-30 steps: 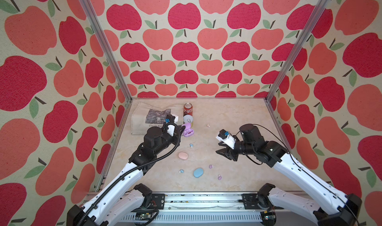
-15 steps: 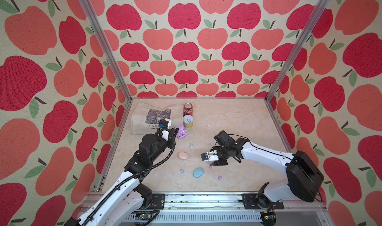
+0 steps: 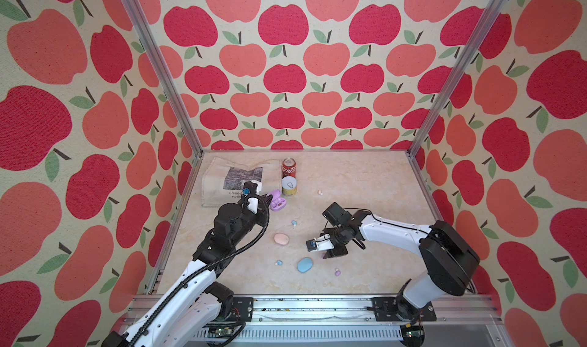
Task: Insert wireless bluetooth earbuds into charging case
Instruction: Pick up the wireless bluetooth earbud from the bottom-center of the table.
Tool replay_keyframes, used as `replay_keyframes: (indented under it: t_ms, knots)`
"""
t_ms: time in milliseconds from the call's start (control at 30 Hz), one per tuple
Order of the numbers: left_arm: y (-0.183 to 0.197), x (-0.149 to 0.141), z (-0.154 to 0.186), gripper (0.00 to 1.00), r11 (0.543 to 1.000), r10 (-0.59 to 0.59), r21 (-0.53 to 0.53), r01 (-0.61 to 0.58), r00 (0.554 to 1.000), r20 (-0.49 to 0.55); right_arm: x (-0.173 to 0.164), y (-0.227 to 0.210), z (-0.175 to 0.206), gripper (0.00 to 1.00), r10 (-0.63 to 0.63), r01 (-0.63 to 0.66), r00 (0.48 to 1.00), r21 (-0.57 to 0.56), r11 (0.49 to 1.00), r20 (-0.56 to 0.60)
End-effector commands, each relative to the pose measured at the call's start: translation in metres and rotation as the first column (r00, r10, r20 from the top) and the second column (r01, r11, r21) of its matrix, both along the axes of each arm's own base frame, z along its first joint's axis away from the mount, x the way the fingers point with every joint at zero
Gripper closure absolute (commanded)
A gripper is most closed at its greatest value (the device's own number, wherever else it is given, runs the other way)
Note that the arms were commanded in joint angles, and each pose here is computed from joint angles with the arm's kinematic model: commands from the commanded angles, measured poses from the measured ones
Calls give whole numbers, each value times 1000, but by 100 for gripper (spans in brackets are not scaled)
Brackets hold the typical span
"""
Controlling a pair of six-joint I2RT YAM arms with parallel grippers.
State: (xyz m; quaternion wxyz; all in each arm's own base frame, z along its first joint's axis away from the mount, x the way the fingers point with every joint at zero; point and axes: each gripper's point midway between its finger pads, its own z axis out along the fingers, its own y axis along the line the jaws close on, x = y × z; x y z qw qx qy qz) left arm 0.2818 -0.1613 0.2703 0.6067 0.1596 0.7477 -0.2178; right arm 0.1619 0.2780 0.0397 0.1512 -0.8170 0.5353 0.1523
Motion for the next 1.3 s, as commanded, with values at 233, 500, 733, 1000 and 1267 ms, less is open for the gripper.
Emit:
replay_keyframes:
  t_ms: [233,500,733,1000,1267]
  knots:
    - [0,7,-1,100,1000,-6,-13,6,1000,8,-6,-3,-11,54,11,-11,1000,-11,1000,-20]
    - [0,10,-4,100,1000,-7,-20,7,1000,-1,-10,-6,-17,54,5,-5,1000,-4,1000,-21]
    - [-2,12,-3,100,1000,-11,-26,11,1000,-2,-7,-3,-18,60,-14,14,1000,3,1000,-10]
    - [-2,15,-3,100,1000,-7,-23,7,1000,1,-5,2,-18,70,-15,15,1000,7,1000,3]
    - [1,16,-3,100,1000,2,-20,-2,1000,7,-1,10,-16,80,-40,40,999,17,999,22]
